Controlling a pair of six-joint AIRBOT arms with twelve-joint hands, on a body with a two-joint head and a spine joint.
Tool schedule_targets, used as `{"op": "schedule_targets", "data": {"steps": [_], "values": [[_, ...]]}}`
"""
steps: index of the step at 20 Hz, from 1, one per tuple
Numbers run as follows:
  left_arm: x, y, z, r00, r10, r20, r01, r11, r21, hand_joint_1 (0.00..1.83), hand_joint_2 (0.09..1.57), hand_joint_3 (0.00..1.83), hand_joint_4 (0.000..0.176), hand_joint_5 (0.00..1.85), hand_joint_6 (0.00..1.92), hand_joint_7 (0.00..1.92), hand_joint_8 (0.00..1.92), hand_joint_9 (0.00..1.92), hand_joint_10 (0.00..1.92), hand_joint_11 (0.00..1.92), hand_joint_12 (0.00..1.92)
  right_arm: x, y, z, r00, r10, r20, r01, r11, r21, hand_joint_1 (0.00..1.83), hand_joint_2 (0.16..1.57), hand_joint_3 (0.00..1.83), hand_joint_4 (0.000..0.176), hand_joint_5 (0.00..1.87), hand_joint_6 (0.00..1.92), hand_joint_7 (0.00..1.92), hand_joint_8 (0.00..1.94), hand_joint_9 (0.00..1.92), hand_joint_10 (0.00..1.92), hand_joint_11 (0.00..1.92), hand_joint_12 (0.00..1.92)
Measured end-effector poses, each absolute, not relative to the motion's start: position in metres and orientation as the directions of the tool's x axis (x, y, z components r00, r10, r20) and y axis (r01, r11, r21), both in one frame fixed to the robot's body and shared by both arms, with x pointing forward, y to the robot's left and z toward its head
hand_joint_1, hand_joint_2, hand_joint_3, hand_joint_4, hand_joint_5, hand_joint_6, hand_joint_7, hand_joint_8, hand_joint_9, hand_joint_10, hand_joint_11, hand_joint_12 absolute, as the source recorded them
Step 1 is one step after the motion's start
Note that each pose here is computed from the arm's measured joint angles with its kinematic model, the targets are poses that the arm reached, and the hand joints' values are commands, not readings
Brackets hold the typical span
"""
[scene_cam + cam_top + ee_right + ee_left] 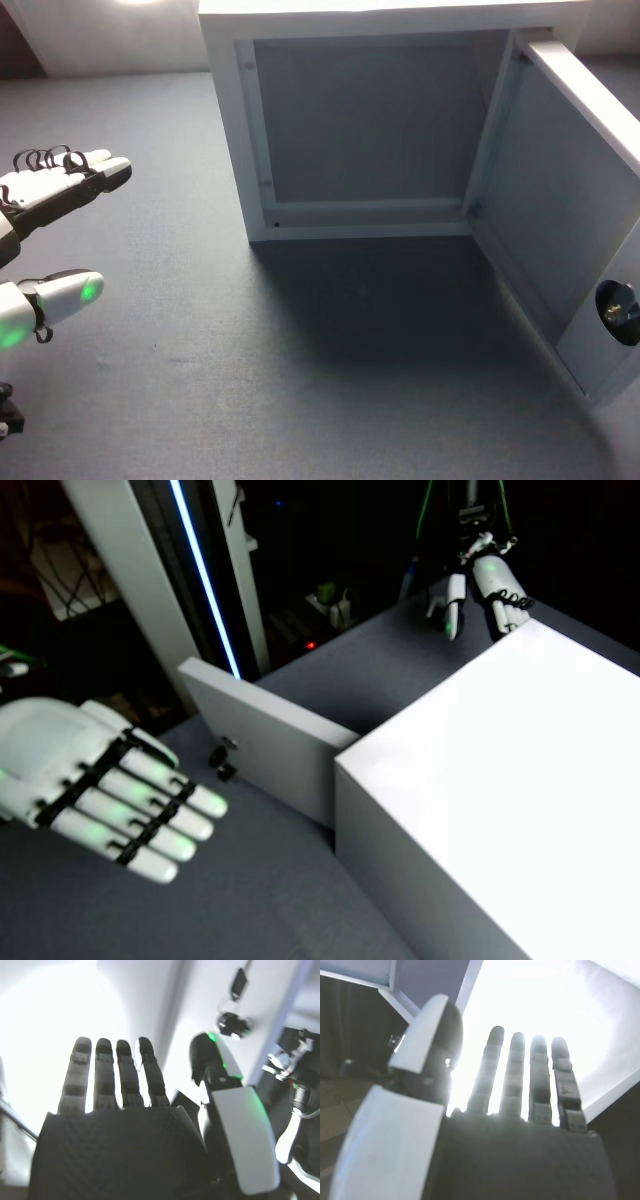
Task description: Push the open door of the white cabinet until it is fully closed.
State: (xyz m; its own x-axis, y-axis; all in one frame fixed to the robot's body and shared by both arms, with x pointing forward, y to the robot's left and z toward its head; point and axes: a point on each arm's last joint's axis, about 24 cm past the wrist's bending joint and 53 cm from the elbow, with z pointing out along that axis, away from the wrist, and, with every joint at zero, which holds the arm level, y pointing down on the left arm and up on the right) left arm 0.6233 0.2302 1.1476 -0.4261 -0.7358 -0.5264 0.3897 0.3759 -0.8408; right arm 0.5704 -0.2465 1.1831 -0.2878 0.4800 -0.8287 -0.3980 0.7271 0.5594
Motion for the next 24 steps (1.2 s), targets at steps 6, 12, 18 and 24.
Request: {"op": "schedule_targets", "data": {"steps": [6, 12, 18, 24], "values": [[0.624, 0.231, 1.150, -0.419, -0.742, -0.523, 0.393, 0.371, -0.841, 0.48, 1.46, 0.00, 0.000, 0.08, 0.00, 0.00, 0.00, 0.00, 0.00, 0.00, 0.18, 0.559, -0.226, 1.187, -0.323, 0.466, -0.823, -0.466, 0.679, 0.567, 0.49, 1.46, 0.00, 0.000, 0.22, 0.01, 0.08, 0.00, 0.05, 0.01, 0.00, 0.28], [0.624, 0.233, 1.152, -0.412, -0.748, -0.520, 0.395, 0.368, -0.842, 0.52, 1.46, 0.00, 0.000, 0.07, 0.00, 0.00, 0.00, 0.00, 0.00, 0.00, 0.08, 0.553, -0.213, 1.188, -0.349, 0.463, -0.815, -0.500, 0.643, 0.580, 0.50, 1.45, 0.00, 0.000, 0.22, 0.00, 0.10, 0.00, 0.09, 0.02, 0.00, 0.59], [0.625, 0.234, 1.152, -0.410, -0.750, -0.519, 0.393, 0.367, -0.843, 0.53, 1.46, 0.00, 0.000, 0.08, 0.00, 0.00, 0.00, 0.00, 0.00, 0.00, 0.09, 0.548, -0.203, 1.190, -0.371, 0.459, -0.807, -0.526, 0.613, 0.590, 0.40, 1.48, 0.00, 0.000, 0.21, 0.00, 0.12, 0.00, 0.10, 0.01, 0.00, 0.49], [0.625, 0.234, 1.152, -0.407, -0.753, -0.517, 0.392, 0.367, -0.844, 0.59, 1.45, 0.00, 0.000, 0.09, 0.00, 0.00, 0.00, 0.00, 0.00, 0.00, 0.00, 0.542, -0.182, 1.195, -0.395, 0.452, -0.800, -0.576, 0.557, 0.599, 0.27, 1.50, 0.00, 0.000, 0.17, 0.01, 0.09, 0.00, 0.04, 0.01, 0.00, 0.36]]}}
